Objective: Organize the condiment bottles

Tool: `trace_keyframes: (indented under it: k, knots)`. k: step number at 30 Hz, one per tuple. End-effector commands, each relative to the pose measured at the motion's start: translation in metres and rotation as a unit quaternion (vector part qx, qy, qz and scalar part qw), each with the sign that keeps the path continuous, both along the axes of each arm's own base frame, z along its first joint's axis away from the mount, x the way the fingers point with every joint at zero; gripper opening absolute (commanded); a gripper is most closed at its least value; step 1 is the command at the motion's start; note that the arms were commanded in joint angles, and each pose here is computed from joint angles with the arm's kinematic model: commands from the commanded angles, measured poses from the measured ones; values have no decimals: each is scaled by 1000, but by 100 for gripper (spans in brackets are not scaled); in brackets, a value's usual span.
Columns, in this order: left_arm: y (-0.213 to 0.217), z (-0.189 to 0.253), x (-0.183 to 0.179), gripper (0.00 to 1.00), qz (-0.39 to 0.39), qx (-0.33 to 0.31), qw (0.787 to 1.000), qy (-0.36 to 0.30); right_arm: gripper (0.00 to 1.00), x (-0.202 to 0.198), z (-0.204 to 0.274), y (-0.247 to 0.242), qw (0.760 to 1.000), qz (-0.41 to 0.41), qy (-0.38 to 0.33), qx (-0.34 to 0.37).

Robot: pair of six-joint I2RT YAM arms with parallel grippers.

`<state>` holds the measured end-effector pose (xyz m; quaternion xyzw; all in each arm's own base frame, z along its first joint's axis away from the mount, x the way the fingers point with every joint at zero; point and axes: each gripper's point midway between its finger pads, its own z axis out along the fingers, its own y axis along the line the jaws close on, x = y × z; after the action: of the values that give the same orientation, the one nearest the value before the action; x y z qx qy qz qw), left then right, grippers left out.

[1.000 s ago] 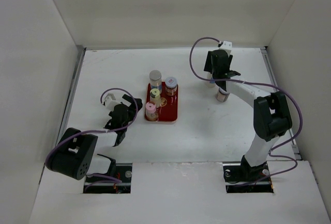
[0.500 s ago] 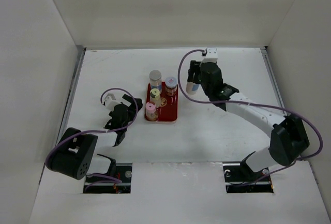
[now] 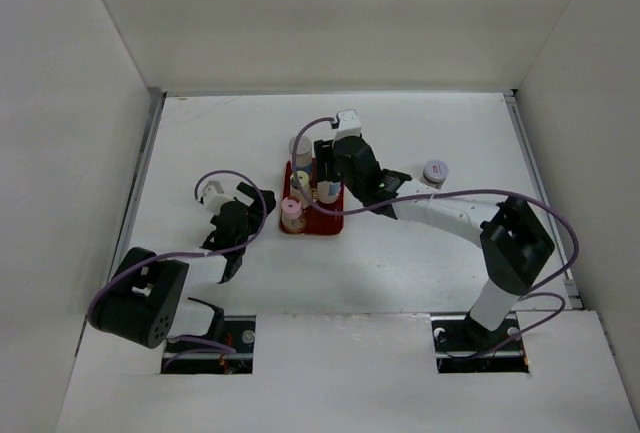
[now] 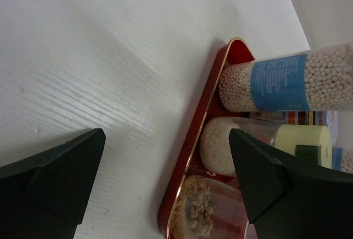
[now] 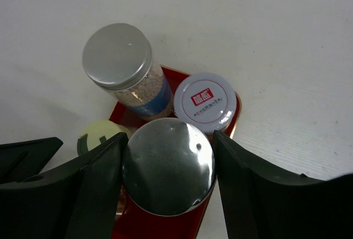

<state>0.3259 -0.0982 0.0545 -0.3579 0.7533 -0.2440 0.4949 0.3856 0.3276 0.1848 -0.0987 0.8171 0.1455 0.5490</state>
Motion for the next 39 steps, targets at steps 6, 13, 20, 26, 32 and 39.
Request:
trace_keyframes:
  k: [6,13,20,26,32,39]
  knots:
    - [1,1,0,100,-3,1,1000,-1,53,17,40,26,997,-15,-60,37]
    - [0,1,0,100,-4,0,1000,-1,77,13,32,29,997,-24,-68,5]
    - [0,2,1,100,-3,0,1000,-2,89,-12,80,1,994,-26,-96,54]
    - [-2,1,0,100,-6,1,1000,0,94,-3,66,-121,979,-163,-101,64]
    - [-4,-1,0,100,-10,0,1000,4,100,0,-8,-270,928,-369,-43,-2]
    - [-5,-1,0,100,-11,1,1000,4,100,26,-55,-288,933,-361,14,4]
